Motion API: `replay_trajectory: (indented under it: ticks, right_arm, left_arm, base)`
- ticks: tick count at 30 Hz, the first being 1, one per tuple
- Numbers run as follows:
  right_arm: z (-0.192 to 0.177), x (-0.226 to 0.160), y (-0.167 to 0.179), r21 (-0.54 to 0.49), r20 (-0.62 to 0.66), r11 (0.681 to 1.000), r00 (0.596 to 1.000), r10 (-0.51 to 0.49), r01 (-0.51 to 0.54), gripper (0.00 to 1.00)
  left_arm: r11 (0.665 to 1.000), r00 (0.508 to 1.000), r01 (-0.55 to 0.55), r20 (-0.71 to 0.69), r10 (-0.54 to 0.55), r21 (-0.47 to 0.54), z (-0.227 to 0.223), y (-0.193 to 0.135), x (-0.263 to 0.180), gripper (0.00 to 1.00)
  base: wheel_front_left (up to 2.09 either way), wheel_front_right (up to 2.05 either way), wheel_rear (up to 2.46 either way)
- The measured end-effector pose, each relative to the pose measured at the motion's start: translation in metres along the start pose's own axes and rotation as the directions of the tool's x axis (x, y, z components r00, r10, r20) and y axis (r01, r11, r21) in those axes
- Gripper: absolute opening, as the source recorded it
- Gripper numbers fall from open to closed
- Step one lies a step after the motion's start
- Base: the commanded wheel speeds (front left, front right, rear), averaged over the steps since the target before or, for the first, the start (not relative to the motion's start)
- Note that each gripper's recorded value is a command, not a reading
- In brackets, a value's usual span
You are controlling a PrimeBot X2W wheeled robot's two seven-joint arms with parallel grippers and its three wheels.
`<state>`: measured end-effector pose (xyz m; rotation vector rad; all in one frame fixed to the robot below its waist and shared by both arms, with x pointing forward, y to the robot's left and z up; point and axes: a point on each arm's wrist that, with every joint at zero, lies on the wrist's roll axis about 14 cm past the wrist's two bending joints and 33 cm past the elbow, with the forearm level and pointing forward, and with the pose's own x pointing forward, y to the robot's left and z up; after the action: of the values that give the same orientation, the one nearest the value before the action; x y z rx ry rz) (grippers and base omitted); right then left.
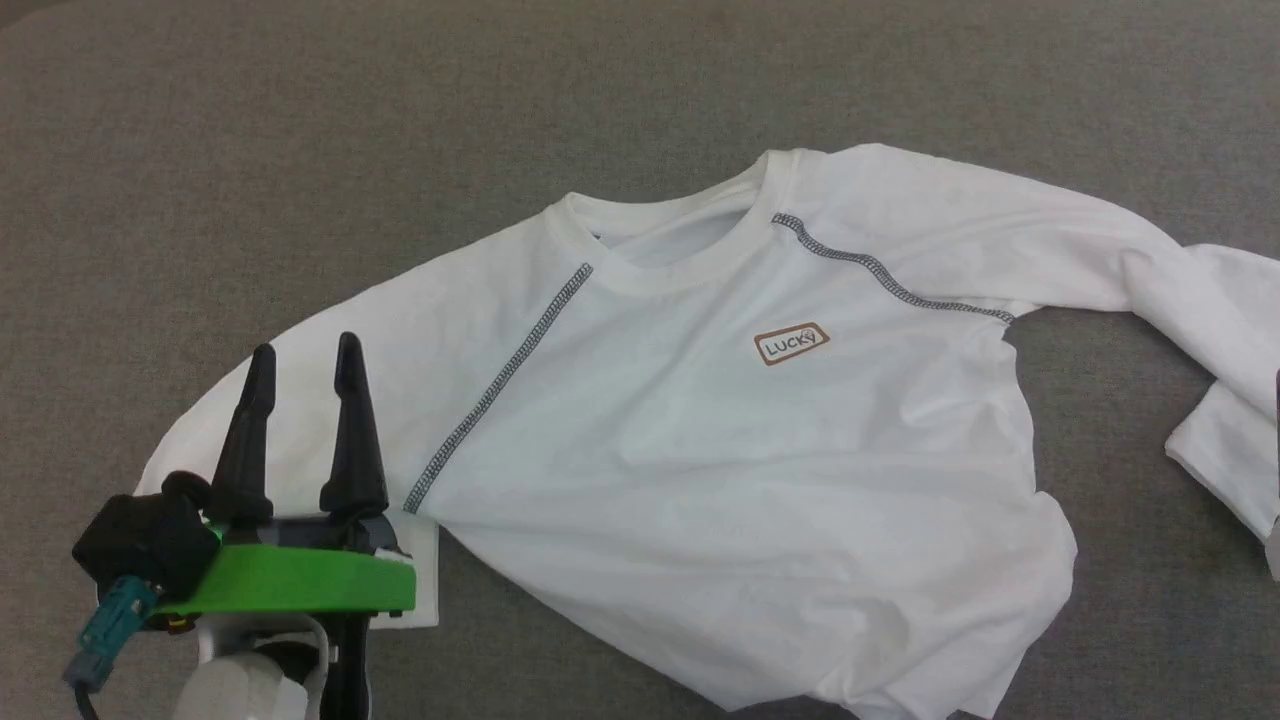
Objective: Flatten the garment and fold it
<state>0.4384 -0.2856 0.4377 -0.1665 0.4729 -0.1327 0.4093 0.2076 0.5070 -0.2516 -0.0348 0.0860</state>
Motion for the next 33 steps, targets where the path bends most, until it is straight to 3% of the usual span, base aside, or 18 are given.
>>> replay_trajectory:
  ticks: [6, 7, 8, 9, 10, 16, 22, 25, 26, 27, 33]
  right_arm:
    - [-0.038, 0.025, -0.006, -0.029, -0.145, 1.000, 0.989, -0.004, 0.000, 1.00]
    - [-0.047, 0.028, -0.004, -0.024, -0.176, 1.000, 0.984, -0.001, -0.004, 0.85]
    - [-0.053, 0.030, -0.002, -0.022, -0.199, 1.000, 0.980, 0.002, -0.007, 0.45]
    - [-0.055, 0.032, -0.003, -0.018, -0.206, 1.000, 0.979, 0.000, -0.003, 0.14]
    - [-0.054, 0.035, -0.005, -0.008, -0.204, 1.000, 0.979, -0.008, 0.006, 0.00]
    - [-0.037, 0.033, -0.020, 0.021, -0.163, 0.998, 0.985, -0.052, 0.056, 0.00]
    - [0.003, 0.006, -0.096, -0.038, -0.050, 0.964, 0.963, -0.263, 0.262, 0.00]
    - [0.008, -0.002, -0.108, -0.042, -0.029, 0.955, 0.956, -0.294, 0.292, 0.00]
    - [0.008, -0.003, -0.107, -0.038, -0.028, 0.956, 0.956, -0.292, 0.291, 0.32]
    - [0.007, -0.003, -0.104, -0.034, -0.025, 0.958, 0.958, -0.285, 0.284, 0.98]
    - [0.002, 0.002, -0.063, 0.024, -0.009, 0.983, 0.983, -0.182, 0.183, 1.00]
  left_arm:
    - [0.999, 1.000, 0.016, -0.015, -0.016, 0.040, -0.010, -0.002, 0.011, 1.00]
    - [0.999, 1.000, 0.018, -0.018, -0.017, 0.043, -0.012, -0.002, 0.013, 1.00]
    - [0.999, 1.000, 0.020, -0.023, -0.019, 0.043, -0.014, -0.003, 0.013, 1.00]
    - [0.999, 0.999, 0.020, -0.026, -0.019, 0.043, -0.015, -0.003, 0.014, 1.00]
    - [0.999, 0.999, 0.021, -0.031, -0.019, 0.045, -0.017, -0.003, 0.014, 1.00]
    - [0.999, 1.000, 0.026, -0.017, -0.026, 0.044, -0.013, -0.005, 0.012, 1.00]
    - [0.998, 0.999, 0.040, 0.014, -0.041, 0.038, -0.001, -0.011, 0.007, 1.00]
    - [0.998, 0.999, 0.043, 0.026, -0.044, 0.037, 0.004, -0.012, 0.005, 1.00]
    - [0.998, 0.999, 0.041, 0.027, -0.042, 0.036, 0.005, -0.012, 0.005, 1.00]
    - [0.999, 0.999, 0.041, 0.026, -0.042, 0.035, 0.005, -0.012, 0.004, 1.00]
    - [0.998, 0.998, 0.060, 0.009, -0.061, 0.031, 0.003, -0.018, 0.001, 1.00]
  base:
    - [0.00, 0.00, 0.00]
    - [0.00, 0.00, 0.00]
    - [0.00, 0.00, 0.00]
    - [0.00, 0.00, 0.00]
    - [0.00, 0.00, 0.00]
    - [0.00, 0.00, 0.00]
    - [0.00, 0.00, 0.00]
    - [0.00, 0.00, 0.00]
    - [0.00, 0.00, 0.00]
    - [0.00, 0.00, 0.00]
    - [0.00, 0.00, 0.00]
